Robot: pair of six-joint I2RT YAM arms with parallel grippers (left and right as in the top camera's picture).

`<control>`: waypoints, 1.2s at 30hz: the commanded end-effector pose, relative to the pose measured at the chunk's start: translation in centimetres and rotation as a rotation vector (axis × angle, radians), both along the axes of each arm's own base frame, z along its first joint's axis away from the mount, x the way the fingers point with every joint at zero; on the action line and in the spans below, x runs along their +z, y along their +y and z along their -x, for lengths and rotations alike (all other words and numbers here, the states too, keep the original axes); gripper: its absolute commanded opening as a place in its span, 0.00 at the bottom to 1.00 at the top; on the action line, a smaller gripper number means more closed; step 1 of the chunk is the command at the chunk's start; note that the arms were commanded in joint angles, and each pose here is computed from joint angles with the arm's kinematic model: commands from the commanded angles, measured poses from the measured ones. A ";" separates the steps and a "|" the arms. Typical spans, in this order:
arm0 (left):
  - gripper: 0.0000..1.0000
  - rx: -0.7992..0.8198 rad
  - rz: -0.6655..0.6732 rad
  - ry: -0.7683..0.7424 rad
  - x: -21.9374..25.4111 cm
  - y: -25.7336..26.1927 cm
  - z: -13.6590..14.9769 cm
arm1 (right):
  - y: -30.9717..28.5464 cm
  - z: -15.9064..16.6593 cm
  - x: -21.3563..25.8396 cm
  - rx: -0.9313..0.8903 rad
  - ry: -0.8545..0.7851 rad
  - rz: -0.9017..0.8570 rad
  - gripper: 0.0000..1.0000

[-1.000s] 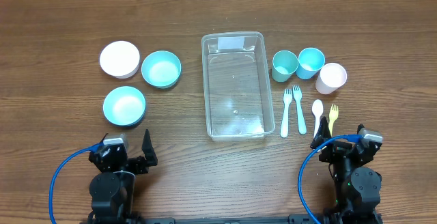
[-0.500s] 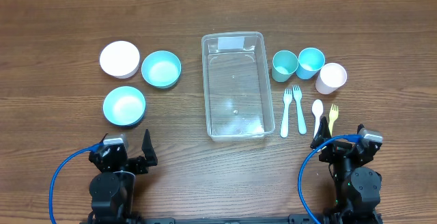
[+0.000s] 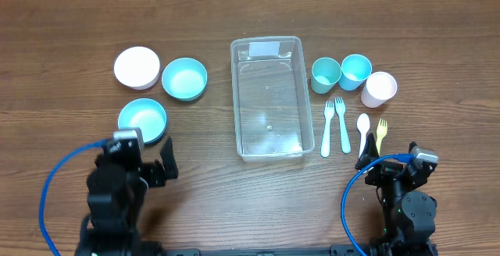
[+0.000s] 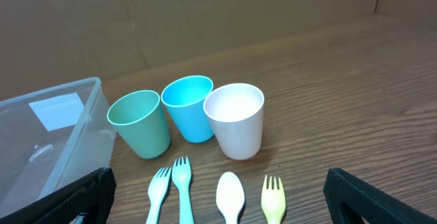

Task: Pack container
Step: 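Move the left gripper over the white bowl, then grasp the white bowl rim with the left gripper and lift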

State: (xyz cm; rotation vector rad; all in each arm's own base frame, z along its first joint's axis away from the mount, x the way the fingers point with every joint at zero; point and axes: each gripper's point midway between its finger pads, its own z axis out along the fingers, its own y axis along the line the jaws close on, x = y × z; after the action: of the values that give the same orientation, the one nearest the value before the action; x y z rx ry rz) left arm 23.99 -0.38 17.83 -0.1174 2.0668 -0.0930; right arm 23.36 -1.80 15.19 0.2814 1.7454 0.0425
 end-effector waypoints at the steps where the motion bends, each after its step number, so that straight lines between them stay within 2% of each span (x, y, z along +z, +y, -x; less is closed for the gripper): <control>1: 1.00 0.065 -0.031 0.137 2.2 1.3 -2.2 | 0.0 0.0 0.2 -0.001 -0.012 -0.001 1.00; 5: 1.00 0.041 -0.020 0.238 3.7 0.8 -6.6 | 0.0 0.0 0.2 -0.001 -0.012 -0.001 1.00; 7: 1.00 0.038 -0.019 0.274 2.7 0.7 -8.5 | 0.0 0.0 0.2 -0.001 -0.012 0.000 1.00; 12: 1.00 -0.003 0.012 0.226 3.4 -0.2 -9.6 | 0.0 0.0 0.2 0.000 -0.012 -0.001 1.00; 14: 1.00 0.049 0.019 0.218 3.6 1.0 -9.8 | 0.0 0.0 0.2 0.000 -0.011 0.000 1.00; 16: 1.00 0.184 0.059 0.197 3.6 4.3 -10.5 | 0.0 0.0 0.2 -0.001 -0.012 -0.001 1.00; 19: 1.00 0.257 0.058 0.220 2.8 7.3 -12.0 | 0.0 0.0 0.2 -0.001 -0.012 -0.001 1.00; 22: 1.00 0.313 0.015 0.281 1.5 9.8 -14.5 | 0.0 0.0 0.2 0.000 -0.012 -0.001 1.00; 25: 1.00 0.237 -0.075 0.386 -1.8 11.7 -17.8 | 0.0 0.0 0.2 0.000 -0.011 -0.001 1.00; 30: 1.00 0.204 -0.065 0.431 -6.0 13.2 -21.0 | 0.0 0.0 0.2 0.000 -0.012 -0.001 1.00; 36: 1.00 0.142 -0.013 0.502 -12.5 12.6 -22.5 | 0.0 0.0 0.2 -0.001 -0.012 -0.001 1.00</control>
State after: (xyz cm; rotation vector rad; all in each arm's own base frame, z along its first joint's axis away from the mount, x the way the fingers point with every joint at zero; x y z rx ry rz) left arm 45.38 12.78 7.02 -0.3499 2.5400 0.1161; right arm 23.36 -1.80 15.20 0.2814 1.7446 0.0426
